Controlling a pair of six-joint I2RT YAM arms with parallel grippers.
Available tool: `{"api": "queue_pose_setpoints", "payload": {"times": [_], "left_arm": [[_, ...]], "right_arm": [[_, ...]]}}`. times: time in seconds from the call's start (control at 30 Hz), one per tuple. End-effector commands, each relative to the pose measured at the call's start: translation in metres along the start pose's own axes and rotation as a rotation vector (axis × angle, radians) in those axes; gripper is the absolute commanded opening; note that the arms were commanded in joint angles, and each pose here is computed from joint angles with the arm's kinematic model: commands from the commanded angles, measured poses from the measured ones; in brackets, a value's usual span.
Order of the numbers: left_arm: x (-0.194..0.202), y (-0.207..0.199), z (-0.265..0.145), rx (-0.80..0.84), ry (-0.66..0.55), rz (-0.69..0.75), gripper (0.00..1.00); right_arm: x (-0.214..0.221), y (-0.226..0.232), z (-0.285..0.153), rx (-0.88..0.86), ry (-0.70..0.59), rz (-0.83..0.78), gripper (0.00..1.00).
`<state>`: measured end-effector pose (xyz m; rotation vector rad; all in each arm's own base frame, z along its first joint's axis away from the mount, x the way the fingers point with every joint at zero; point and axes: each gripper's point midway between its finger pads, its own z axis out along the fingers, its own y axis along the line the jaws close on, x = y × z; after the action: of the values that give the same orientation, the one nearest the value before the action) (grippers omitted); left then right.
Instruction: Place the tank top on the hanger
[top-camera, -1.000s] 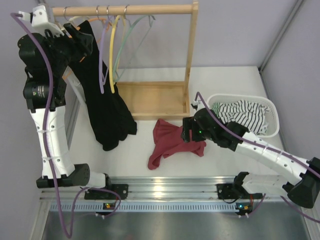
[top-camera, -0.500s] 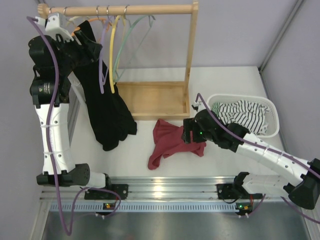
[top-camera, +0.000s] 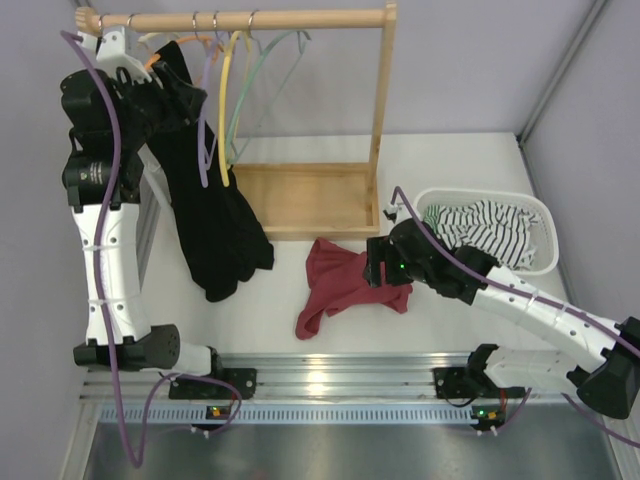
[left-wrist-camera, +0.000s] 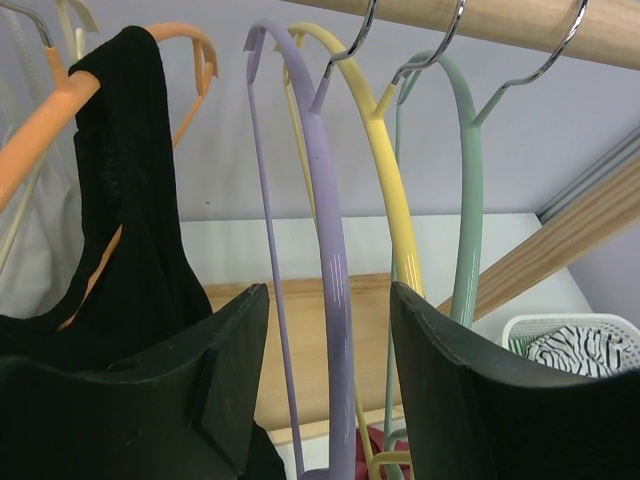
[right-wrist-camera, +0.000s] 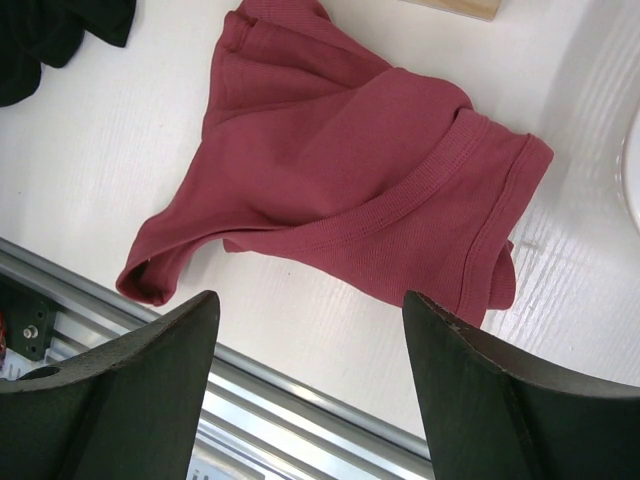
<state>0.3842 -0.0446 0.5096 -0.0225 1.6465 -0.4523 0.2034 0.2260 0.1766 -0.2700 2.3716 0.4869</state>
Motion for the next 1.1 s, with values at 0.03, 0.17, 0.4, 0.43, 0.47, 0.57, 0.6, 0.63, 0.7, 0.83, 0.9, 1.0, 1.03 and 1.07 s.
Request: {"api": "queue_pose_setpoints", "payload": {"times": [0.03, 0.17, 0.4, 0.43, 0.47, 0.57, 0.6, 0.63, 0.7, 0.83, 0.9, 1.0, 1.03, 1.07], "left_arm": [[0.004, -0.005, 0.008, 0.020, 0.012, 0.025, 0.57], [0.012, -0.002, 0.015, -0.027, 0.032, 0.056, 0.56], [0.014, 0.001, 0.014, -0.074, 0.022, 0.067, 0.56], [0.015, 0.002, 0.014, -0.076, 0.023, 0.068, 0.56], [0.016, 0.002, 0.015, -0.077, 0.026, 0.070, 0.55], [0.023, 0.005, 0.015, -0.084, 0.043, 0.076, 0.54], [0.024, 0.005, 0.015, -0.086, 0.046, 0.078, 0.54], [0.027, 0.007, 0.015, -0.094, 0.052, 0.080, 0.54], [0.030, 0.006, 0.016, -0.098, 0.058, 0.088, 0.54], [0.036, 0.009, 0.016, -0.128, 0.066, 0.108, 0.51], [0.037, 0.007, 0.016, -0.139, 0.067, 0.124, 0.50], [0.035, 0.003, 0.016, -0.159, 0.058, 0.154, 0.47], [0.036, 0.001, 0.017, -0.159, 0.059, 0.162, 0.44], [0.036, 0.000, 0.017, -0.172, 0.055, 0.177, 0.38]], "right_arm": [[-0.007, -0.003, -0.005, -0.005, -0.033, 0.006, 0.74], [-0.005, -0.004, -0.004, -0.004, -0.029, 0.008, 0.74], [-0.002, -0.006, -0.004, 0.002, -0.025, 0.004, 0.74], [-0.002, -0.006, -0.004, 0.002, -0.025, 0.004, 0.74], [-0.001, -0.006, -0.004, 0.001, -0.024, 0.005, 0.74], [-0.001, -0.006, -0.004, -0.001, -0.022, 0.005, 0.75], [-0.001, -0.007, -0.003, 0.001, -0.023, 0.006, 0.75], [-0.001, -0.006, -0.003, -0.002, -0.023, 0.007, 0.75], [0.000, -0.006, -0.003, -0.002, -0.021, 0.005, 0.75], [0.000, -0.007, -0.003, 0.001, -0.021, 0.006, 0.75], [0.000, -0.007, -0.002, 0.001, -0.019, 0.007, 0.75], [0.000, -0.007, -0.002, 0.004, -0.019, 0.005, 0.75], [0.000, -0.007, -0.002, 0.004, -0.019, 0.004, 0.75], [0.000, -0.008, -0.003, 0.007, -0.019, 0.005, 0.75]]}}
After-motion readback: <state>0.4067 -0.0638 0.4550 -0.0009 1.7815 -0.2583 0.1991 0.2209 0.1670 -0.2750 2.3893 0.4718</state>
